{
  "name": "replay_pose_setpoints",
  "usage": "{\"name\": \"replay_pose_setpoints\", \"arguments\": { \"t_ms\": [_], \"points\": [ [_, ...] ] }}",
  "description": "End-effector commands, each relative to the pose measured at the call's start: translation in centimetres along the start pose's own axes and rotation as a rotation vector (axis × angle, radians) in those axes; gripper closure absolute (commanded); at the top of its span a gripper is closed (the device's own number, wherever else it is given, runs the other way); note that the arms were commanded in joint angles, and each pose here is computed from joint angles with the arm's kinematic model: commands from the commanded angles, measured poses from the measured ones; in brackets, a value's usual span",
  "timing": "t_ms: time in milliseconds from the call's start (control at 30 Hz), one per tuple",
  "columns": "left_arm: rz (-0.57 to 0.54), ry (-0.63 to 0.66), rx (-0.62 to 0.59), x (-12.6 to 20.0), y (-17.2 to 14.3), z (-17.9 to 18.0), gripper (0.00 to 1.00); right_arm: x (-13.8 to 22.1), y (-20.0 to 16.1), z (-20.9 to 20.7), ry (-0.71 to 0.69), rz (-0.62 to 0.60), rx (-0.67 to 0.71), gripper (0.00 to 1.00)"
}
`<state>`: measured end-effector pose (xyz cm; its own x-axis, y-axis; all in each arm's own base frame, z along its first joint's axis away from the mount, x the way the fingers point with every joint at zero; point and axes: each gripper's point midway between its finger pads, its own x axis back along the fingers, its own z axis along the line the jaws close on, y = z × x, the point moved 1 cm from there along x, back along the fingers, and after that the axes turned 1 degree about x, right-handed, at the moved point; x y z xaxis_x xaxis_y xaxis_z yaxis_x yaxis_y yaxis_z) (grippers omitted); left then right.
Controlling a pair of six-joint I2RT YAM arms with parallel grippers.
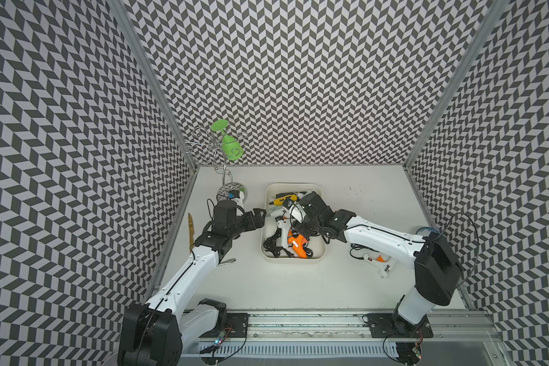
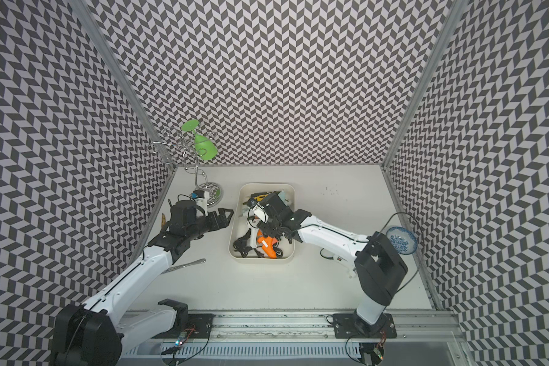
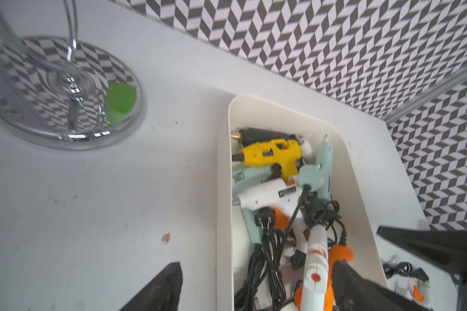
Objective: Put the hot melt glue gun into the storage box
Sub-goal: Place the hot melt adhesive gun in the storage box.
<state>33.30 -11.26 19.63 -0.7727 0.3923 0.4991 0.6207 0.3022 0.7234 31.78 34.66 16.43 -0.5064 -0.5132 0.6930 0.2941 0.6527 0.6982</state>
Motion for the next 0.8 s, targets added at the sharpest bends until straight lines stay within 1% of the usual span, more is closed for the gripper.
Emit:
{"name": "replay_pose_setpoints", "arguments": {
  "t_ms": [0,100,200,333,433,500,533,600,633,667,767],
  "points": [
    [-0.054,-0.039,-0.041,0.2,2.3,-1.1,0.09,-1.3,2.8,2.6,0.166,-0.113,-0.106,0.54],
    [-0.049,-0.053,-0.045,-0.1,2.4,-1.3,0.09,-3.4,1.8,4.2,0.241,-0.083,-0.136,0.6],
    [-0.044,-0.055,-0.046,-0.3,2.2,-1.2,0.1,-5.3,-0.1,5.2,0.269,-0.044,-0.162,0.63],
    [-0.037,-0.045,-0.047,-0.4,1.7,-0.9,0.09,-7.9,-4.2,5.6,0.242,0.059,-0.19,0.71],
    [-0.031,-0.044,-0.046,-0.5,1.4,-0.7,0.09,-8.7,-6.7,6.1,0.239,0.103,-0.196,0.75],
    [-0.029,-0.038,-0.048,-0.6,1.3,-0.6,0.1,-8.7,-7.4,6.1,0.23,0.109,-0.196,0.76],
    [-0.029,-0.037,-0.051,-0.6,1.4,-0.6,0.1,-8.4,-7.4,6.1,0.226,0.101,-0.196,0.75],
    [-0.025,-0.046,-0.053,-0.6,1.3,-0.8,0.1,-7.6,-6.4,5.6,0.211,0.062,-0.2,0.67],
    [-0.021,-0.053,-0.056,-0.6,1.2,-1.1,0.1,-6.8,-5.6,5.4,0.208,0.032,-0.194,0.64],
    [-0.016,-0.058,-0.086,-0.6,1.0,-1.4,0.1,-6.1,-4.7,5.0,0.192,0.003,-0.192,0.62],
    [0.018,-0.096,-0.128,-1.0,-0.5,-2.6,0.1,-3.2,-0.8,3.1,0.16,-0.121,-0.214,0.53]
  ]
}}
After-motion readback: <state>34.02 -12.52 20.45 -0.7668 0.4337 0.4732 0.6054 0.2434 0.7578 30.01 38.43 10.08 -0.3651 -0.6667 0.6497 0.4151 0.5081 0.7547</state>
